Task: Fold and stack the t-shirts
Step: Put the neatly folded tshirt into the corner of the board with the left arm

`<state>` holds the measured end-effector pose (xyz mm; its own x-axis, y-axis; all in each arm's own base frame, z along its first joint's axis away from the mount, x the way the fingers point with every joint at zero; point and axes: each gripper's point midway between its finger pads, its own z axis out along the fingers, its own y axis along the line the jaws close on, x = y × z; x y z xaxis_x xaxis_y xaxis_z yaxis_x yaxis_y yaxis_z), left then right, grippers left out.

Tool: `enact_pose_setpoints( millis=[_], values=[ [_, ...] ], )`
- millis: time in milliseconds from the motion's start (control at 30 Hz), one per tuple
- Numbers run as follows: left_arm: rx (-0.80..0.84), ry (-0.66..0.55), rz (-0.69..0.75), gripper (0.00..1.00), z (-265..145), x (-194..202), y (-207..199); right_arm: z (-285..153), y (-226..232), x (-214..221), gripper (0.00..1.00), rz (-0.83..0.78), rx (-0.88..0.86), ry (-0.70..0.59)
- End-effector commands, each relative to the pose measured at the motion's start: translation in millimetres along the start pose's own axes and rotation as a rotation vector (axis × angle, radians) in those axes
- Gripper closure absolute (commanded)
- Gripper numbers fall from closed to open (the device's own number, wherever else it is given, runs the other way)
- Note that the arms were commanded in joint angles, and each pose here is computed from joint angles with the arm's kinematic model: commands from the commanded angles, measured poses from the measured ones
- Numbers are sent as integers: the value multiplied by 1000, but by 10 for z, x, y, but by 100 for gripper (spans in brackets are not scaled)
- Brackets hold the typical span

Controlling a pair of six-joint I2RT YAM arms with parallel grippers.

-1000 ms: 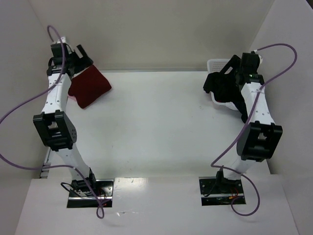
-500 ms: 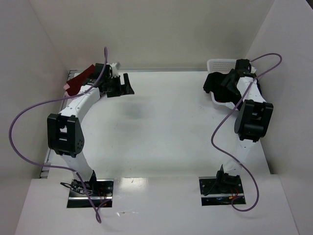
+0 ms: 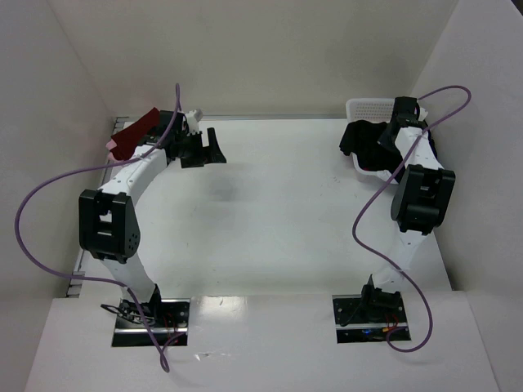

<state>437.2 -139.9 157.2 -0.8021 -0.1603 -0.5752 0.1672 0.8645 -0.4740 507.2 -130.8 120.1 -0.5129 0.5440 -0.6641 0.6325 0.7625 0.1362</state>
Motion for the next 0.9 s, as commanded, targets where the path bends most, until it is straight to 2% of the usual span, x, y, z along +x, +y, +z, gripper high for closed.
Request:
enact_pose_setpoints(
  millis=[0,67,100,167,200,300,333,433,500,533,633,800,867],
  values=[
    [62,-64,45,0,-194,-158,-186,-59,169,-384,100,-4,-56,-93],
    [62,-63,45,0,-209,-136,-186,-140,207,-473,98,-18,-66,-91],
    [62,-63,45,0,-209,-136,-186,-93,147,-373,67,-39,-40,-57],
    [65,-73,40,0,-260,-114,-207,-57,69,-323,39,-56,-6,-52],
    [65,-73,41,0,-261,-114,-207,-89,54,-347,34,-53,-2,-66],
    [73,-66,30,0,-261,-57,-209,-59,-30,-204,31,-71,21,-37],
    [73,-66,30,0,-260,-57,-209,-81,-48,-178,24,-72,23,-33],
    [92,-60,40,0,-265,-46,-238,-19,-99,10,19,-66,28,0],
    [86,-65,43,0,-275,-63,-199,-44,-118,93,4,-57,24,18],
    [88,-75,57,0,-309,-82,-216,-81,-123,100,0,-40,24,17],
    [65,-90,56,0,-351,-146,-124,-353,-58,27,0,-1,-47,-31],
    [20,-128,52,0,-449,-305,-1,-1075,123,-278,0,29,-187,-170],
    [3,-130,43,0,-510,-319,28,-1204,200,-223,0,20,-239,-170]
  ],
)
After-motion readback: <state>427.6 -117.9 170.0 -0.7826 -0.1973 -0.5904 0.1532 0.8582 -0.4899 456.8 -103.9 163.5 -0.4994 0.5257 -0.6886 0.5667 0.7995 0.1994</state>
